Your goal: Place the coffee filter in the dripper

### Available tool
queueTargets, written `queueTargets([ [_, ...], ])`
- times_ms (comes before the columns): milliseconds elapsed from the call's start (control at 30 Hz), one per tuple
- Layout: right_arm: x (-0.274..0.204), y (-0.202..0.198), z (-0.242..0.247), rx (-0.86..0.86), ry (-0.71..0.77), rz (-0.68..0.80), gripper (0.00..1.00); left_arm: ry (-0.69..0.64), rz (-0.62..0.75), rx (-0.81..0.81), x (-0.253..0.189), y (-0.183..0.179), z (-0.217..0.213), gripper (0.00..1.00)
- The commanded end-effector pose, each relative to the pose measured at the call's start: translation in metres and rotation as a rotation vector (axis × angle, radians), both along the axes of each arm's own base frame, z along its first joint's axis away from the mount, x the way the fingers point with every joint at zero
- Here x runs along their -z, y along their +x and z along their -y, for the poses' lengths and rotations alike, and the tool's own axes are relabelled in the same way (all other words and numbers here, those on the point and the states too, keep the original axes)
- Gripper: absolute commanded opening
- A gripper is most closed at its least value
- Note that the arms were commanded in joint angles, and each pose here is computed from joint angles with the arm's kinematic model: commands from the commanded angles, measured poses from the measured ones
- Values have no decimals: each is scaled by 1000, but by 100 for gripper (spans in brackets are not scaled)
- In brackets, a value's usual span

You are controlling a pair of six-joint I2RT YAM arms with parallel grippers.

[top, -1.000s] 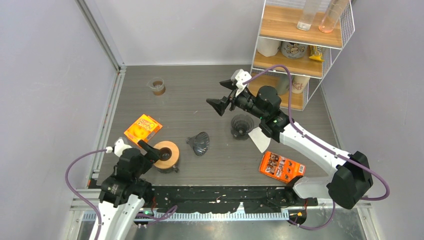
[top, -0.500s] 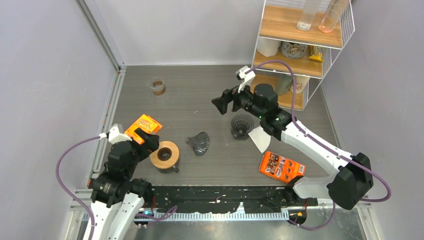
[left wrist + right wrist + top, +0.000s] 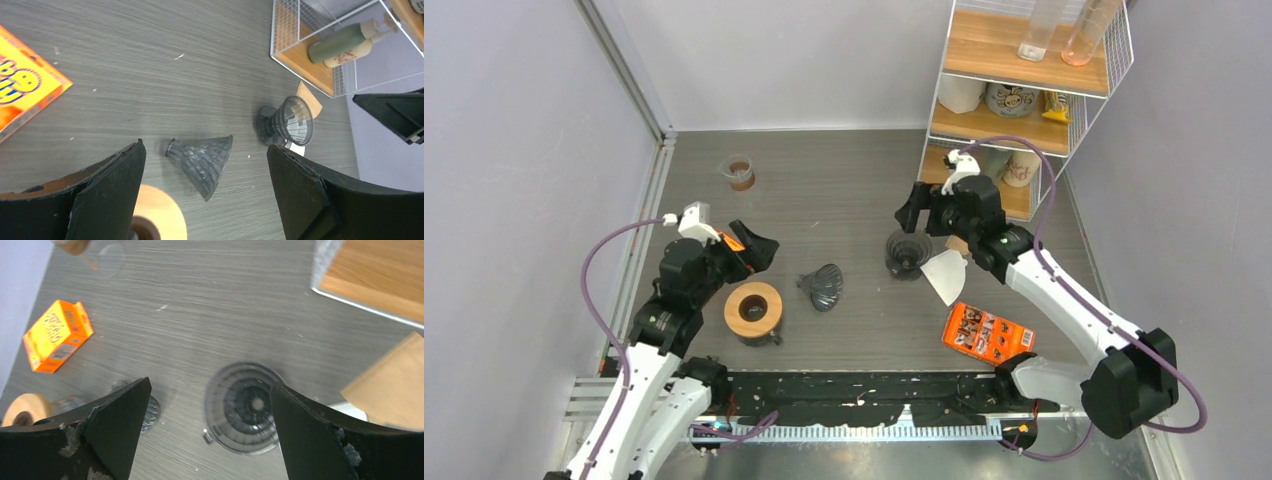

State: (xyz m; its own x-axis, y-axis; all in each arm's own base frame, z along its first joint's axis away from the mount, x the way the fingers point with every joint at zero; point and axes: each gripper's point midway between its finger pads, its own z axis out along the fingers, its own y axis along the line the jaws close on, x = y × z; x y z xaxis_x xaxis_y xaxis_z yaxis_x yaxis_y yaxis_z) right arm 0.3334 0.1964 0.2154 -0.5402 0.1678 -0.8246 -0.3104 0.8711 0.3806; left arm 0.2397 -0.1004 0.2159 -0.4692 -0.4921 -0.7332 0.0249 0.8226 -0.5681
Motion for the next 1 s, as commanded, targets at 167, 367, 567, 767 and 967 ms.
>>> queueTargets([
  [167,41,-10,122,427,-102,-133,96,-49,115,117,-16,33,29,100],
  [367,92,-16,150,497,-207,-290,96,-11,95,107,-4,37,25,100],
  [567,130,-12,157,519,-288,-399,99,25,63,71,16,33,16,100],
  [767,163,-19,147,475,-282,-505,84,45,60,48,19,34,11,100],
  [967,185,-24,140,442,-288,-581,69,60,50,15,22,36,5,100],
])
